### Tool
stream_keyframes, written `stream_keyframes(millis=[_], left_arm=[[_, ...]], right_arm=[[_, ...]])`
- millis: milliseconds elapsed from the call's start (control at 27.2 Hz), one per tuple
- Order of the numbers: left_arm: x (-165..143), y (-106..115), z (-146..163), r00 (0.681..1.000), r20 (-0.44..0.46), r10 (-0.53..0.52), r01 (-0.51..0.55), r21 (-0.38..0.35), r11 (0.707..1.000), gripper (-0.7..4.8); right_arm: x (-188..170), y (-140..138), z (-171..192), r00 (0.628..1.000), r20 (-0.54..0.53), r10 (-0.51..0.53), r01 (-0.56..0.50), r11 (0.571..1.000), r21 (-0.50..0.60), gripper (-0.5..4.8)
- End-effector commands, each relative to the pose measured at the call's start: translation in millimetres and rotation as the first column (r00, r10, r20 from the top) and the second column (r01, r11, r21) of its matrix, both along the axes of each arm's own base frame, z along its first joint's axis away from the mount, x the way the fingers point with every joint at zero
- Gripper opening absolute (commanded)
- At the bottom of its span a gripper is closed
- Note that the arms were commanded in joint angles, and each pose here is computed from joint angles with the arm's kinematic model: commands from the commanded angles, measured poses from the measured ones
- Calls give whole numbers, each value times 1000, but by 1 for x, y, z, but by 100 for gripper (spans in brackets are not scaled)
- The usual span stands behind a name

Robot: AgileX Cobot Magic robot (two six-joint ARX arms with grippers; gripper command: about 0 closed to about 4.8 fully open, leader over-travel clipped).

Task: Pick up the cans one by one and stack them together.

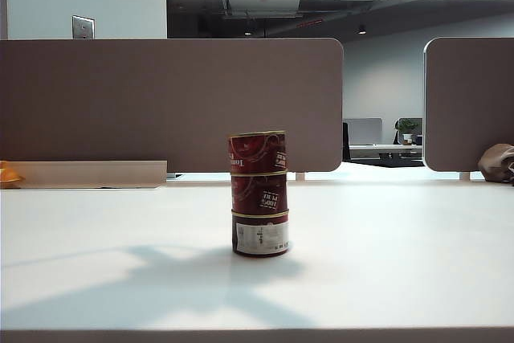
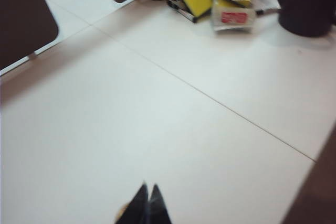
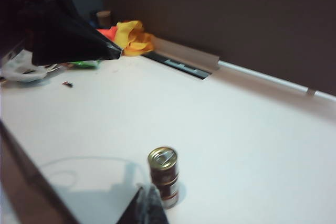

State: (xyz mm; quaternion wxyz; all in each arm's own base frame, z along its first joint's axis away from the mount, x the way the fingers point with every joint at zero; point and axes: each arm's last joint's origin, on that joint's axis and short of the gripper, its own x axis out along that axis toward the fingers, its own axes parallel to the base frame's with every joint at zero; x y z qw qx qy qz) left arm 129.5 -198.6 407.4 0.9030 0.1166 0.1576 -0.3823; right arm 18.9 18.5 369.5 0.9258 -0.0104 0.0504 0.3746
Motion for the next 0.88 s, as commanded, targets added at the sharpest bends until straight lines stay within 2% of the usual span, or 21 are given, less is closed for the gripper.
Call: stream_keyframes(millis=[37, 147, 258, 368, 478, 552, 662, 883], left_arm=[[22, 9, -2, 1000, -25, 18, -19, -19, 1000, -6], [42, 22, -5, 997, -66, 27, -30, -36, 999, -6], [60, 35, -10, 993, -113, 45, -50, -39, 998, -6], [69, 41, -16, 987, -133, 90, -91, -2, 996, -6], [70, 41, -17, 986, -138, 91, -91, 7, 996, -5], [70, 41, -17, 986, -138, 91, -91, 7, 996, -5], [70, 41, -18, 985, -143, 91, -90, 11, 996, -5], [70, 41, -17, 986, -142, 91, -90, 11, 996, -5]], right_arm=[[10, 7, -4, 992, 115, -54, 55, 998, -4, -1], [21, 14, -15, 983, 134, -127, 130, 991, -20, -1], [28, 20, -32, 986, 104, -131, 138, 989, -56, -1], [35, 26, -49, 989, 68, -128, 134, 986, -99, -1], [38, 27, -56, 983, 62, -173, 179, 977, -116, 2], [42, 29, -61, 972, 70, -225, 232, 966, -116, 36], [45, 30, -64, 961, 89, -263, 271, 958, -96, 46], [45, 30, -61, 953, 113, -281, 289, 956, -60, 54]])
